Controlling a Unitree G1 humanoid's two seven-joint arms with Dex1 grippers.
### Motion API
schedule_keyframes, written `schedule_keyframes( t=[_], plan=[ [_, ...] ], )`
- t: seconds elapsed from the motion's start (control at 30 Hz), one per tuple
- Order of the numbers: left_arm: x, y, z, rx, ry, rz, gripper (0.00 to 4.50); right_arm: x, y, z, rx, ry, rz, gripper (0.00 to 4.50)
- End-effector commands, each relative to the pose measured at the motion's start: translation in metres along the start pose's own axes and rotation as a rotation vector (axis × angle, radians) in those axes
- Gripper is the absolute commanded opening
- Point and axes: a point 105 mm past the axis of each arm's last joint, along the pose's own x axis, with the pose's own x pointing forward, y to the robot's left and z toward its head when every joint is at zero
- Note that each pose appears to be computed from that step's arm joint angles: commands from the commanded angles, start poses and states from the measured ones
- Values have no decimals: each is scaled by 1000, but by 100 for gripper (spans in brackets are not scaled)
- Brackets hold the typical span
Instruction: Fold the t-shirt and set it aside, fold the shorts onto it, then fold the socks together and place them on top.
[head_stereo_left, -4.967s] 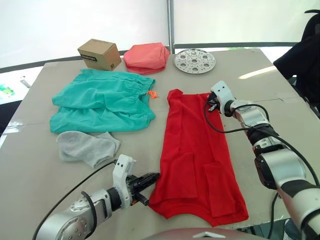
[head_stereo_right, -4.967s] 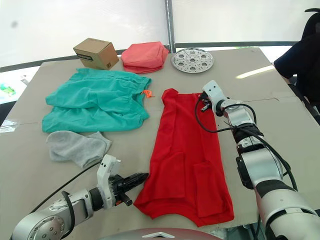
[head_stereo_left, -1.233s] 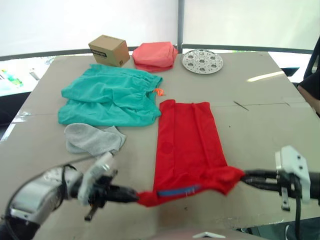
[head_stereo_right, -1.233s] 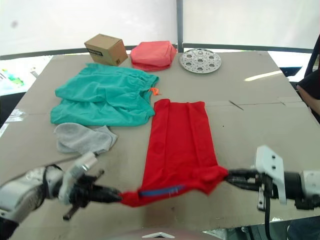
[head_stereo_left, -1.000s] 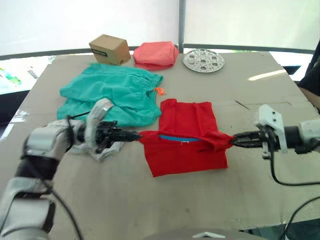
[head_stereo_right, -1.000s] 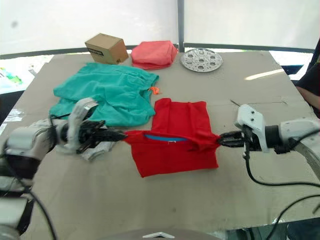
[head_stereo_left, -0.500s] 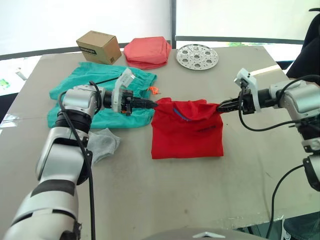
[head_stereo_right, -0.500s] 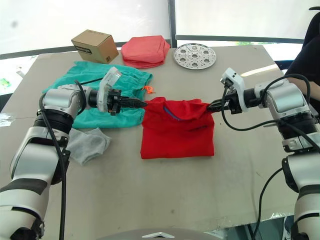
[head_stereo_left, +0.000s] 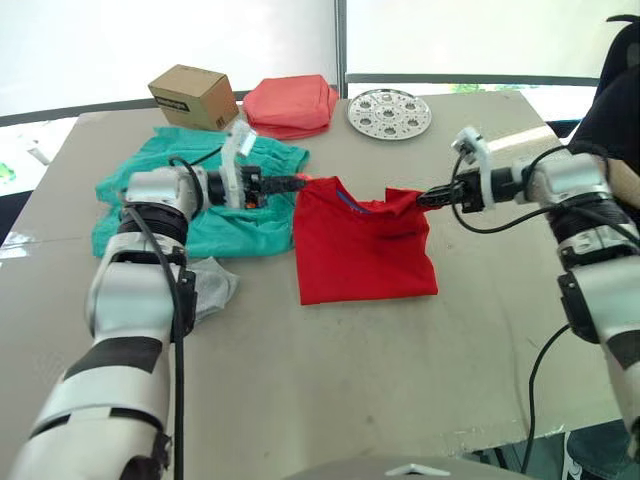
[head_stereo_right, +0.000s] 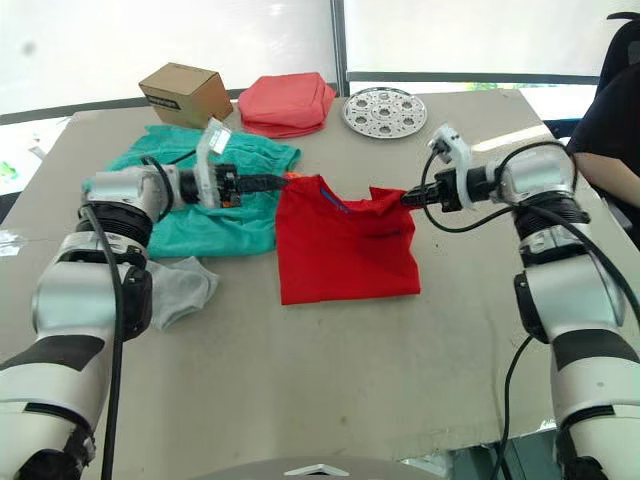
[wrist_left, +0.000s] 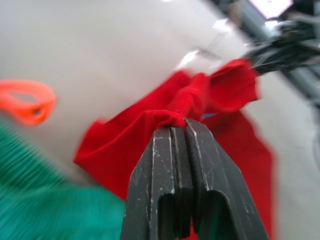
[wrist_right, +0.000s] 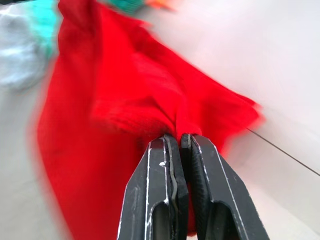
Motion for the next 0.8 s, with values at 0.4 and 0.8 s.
schedule_keyframes(
  t=[0.4, 0.8],
  plan=[
    [-40, -105, 70, -177, -223, -718, 10, -35, 11, 8, -4, -96, 163, 0],
    [-10, 24, -8, -62, -58, 162, 10, -25, 19, 16, 18, -123, 171, 0]
  ],
)
